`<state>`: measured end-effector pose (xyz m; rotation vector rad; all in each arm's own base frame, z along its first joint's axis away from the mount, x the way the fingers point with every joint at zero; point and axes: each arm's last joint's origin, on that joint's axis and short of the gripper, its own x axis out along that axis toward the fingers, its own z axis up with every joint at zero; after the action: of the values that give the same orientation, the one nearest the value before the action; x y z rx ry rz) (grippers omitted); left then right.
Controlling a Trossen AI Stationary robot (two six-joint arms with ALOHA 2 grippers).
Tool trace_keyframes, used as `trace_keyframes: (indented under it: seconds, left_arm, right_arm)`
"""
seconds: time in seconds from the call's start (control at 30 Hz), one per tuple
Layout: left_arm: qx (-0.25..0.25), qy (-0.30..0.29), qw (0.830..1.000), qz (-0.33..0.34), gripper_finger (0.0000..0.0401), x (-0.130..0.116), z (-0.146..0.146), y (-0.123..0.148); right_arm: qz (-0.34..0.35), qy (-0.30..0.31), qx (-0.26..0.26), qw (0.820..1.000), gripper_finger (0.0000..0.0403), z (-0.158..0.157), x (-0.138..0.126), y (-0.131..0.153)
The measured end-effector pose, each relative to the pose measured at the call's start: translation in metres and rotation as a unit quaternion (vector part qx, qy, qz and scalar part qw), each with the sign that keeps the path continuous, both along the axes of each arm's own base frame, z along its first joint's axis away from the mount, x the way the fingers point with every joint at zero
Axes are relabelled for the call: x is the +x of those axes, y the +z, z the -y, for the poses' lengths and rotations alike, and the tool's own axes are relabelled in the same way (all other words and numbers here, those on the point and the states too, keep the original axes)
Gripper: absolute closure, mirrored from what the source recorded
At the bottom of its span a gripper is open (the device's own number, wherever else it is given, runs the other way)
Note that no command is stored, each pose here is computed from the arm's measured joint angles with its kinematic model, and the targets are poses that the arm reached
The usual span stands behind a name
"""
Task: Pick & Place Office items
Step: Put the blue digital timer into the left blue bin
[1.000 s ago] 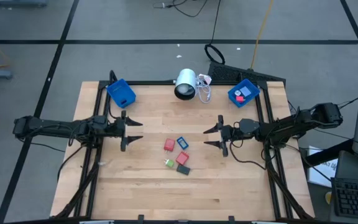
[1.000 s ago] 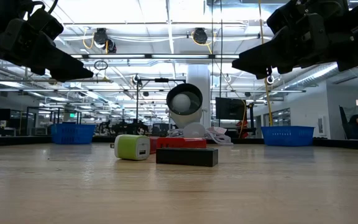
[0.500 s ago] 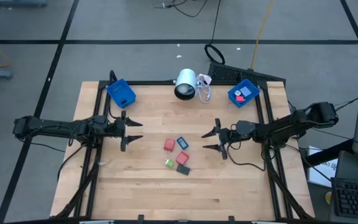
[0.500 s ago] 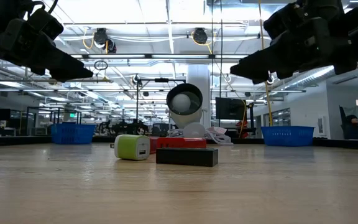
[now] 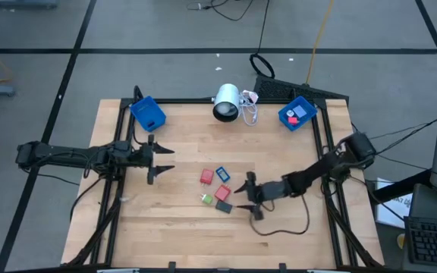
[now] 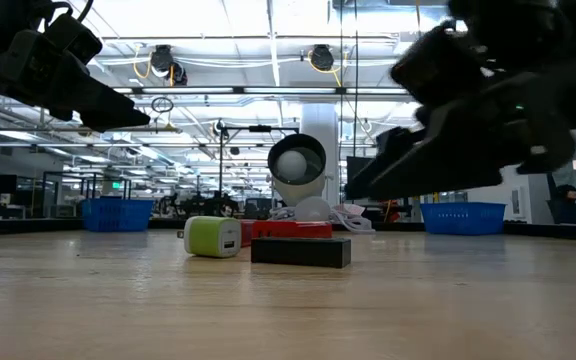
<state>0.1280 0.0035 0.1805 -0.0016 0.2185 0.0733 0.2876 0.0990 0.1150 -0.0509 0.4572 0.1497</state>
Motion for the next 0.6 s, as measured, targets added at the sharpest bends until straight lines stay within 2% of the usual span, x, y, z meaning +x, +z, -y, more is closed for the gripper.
trace_keyframes:
  seconds: [0.13, 0.27, 0.37, 0.6]
  left_arm:
    - [0.000, 0.000, 1.000, 0.000, 0.0119, 0.000, 0.000, 0.000]
    - [0.000, 0.000, 1.000, 0.000, 0.0118, 0.000, 0.000, 0.000]
    - [0.001, 0.000, 1.000, 0.000, 0.0118, 0.000, 0.000, 0.000]
    - [0.000, 0.000, 1.000, 0.001, 0.0128, 0.000, 0.000, 0.000]
  right_arm:
    - [-0.090, 0.010, 0.013, 0.996, 0.0122, 0.000, 0.019, 0.001]
    - [-0.130, 0.023, 0.009, 0.991, 0.0113, -0.001, 0.033, 0.013]
    - [-0.144, 0.025, -0.004, 0.989, 0.0114, 0.000, 0.037, 0.017]
    - [-0.115, 0.012, -0.061, 0.991, 0.0126, 0.015, 0.045, 0.020]
